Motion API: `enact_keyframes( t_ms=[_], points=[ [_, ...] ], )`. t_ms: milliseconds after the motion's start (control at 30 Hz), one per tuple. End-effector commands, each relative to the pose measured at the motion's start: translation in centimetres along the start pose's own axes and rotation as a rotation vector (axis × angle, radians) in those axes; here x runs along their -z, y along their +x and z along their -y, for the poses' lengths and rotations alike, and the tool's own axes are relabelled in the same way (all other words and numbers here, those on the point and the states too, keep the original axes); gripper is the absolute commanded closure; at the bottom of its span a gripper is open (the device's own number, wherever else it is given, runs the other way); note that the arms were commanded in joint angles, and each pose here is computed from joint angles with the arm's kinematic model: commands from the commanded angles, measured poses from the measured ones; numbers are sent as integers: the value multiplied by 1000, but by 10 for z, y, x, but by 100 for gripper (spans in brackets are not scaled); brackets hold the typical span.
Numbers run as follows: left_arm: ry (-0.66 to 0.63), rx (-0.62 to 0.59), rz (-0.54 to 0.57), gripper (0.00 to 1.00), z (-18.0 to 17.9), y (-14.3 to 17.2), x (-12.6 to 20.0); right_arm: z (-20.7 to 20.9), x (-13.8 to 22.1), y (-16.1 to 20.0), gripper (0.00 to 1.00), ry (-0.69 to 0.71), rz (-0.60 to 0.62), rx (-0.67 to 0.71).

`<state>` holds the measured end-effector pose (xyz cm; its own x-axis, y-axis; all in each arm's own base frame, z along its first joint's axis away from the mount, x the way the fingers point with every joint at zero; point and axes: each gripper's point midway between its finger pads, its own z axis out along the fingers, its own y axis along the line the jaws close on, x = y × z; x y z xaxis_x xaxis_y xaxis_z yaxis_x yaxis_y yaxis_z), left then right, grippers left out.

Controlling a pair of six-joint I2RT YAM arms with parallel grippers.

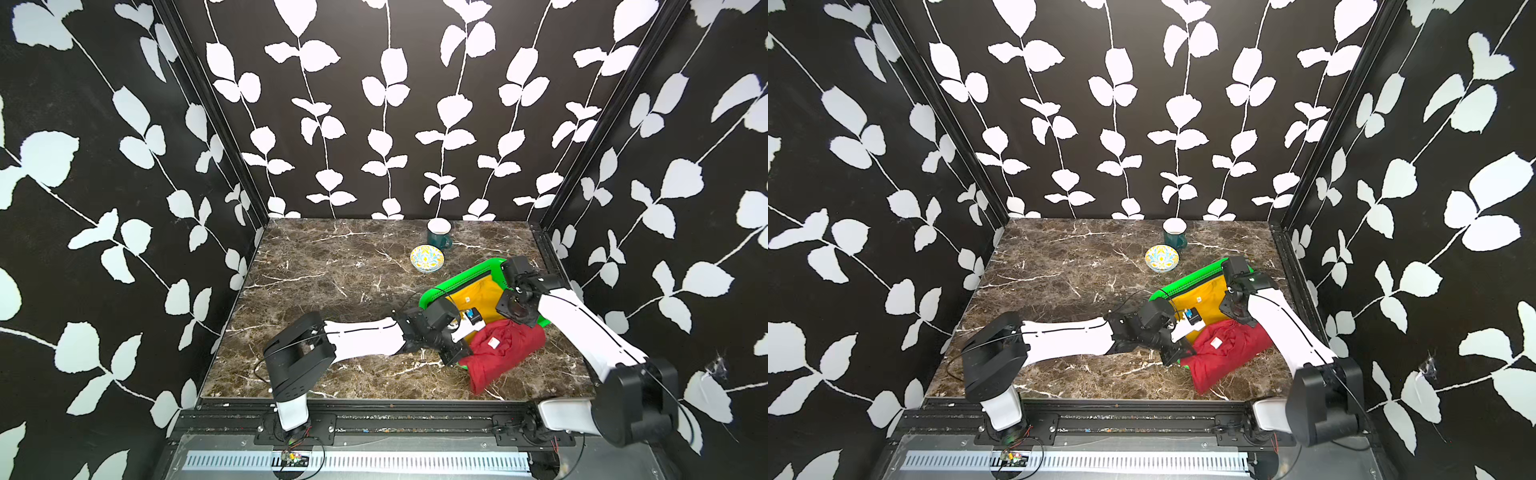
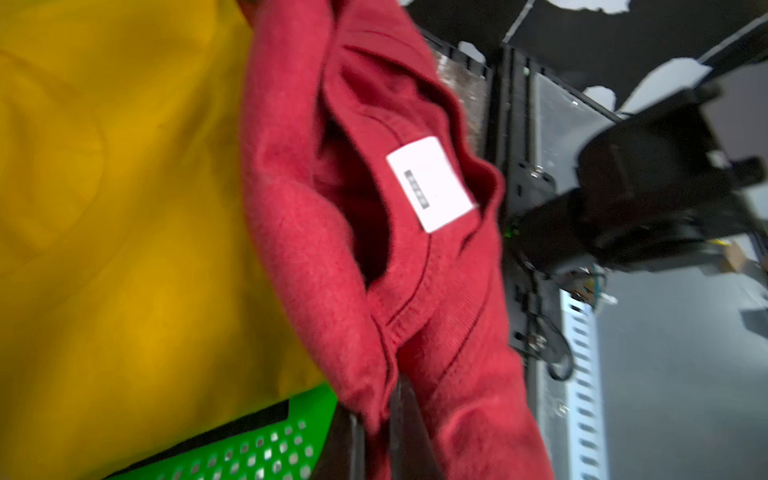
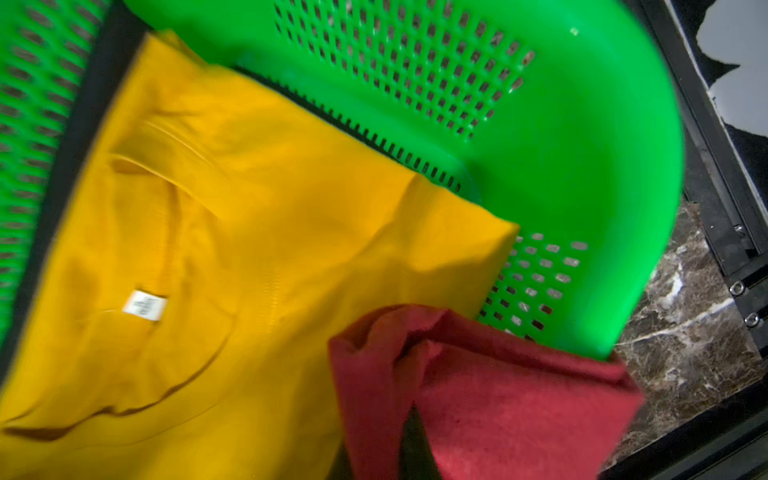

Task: Put the folded t-shirts into the basket
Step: Move the bin to the center of the board, then place the T-shirt in the bin.

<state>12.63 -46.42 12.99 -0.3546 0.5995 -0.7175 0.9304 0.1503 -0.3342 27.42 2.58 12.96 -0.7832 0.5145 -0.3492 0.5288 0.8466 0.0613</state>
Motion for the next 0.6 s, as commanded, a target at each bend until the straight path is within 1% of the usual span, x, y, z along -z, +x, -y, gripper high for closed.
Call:
enact_keyframes(
  t_ms=[0, 67, 133, 233, 333, 467, 567],
  points=[
    [61, -84, 41, 100, 41, -39, 30, 0, 31, -9, 100, -49, 54, -47],
    [81, -136, 78, 100, 58, -58, 39, -2, 51, -11, 100, -106, 76, -86],
    [126, -161, 137, 100, 75, -77, 52, -1, 74, -18, 100, -160, 130, -100],
    [128, -188, 217, 100, 85, -96, 73, 0, 99, -30, 100, -208, 215, -92],
    [79, -226, 246, 100, 83, -109, 87, 6, 111, -42, 100, -174, 261, -92],
    [42, -277, 212, 100, 78, -117, 89, 3, 110, -58, 100, -135, 254, -92],
    [12, -227, 204, 100, 54, -120, 89, -3, 105, -71, 100, -118, 247, -101]
  ],
)
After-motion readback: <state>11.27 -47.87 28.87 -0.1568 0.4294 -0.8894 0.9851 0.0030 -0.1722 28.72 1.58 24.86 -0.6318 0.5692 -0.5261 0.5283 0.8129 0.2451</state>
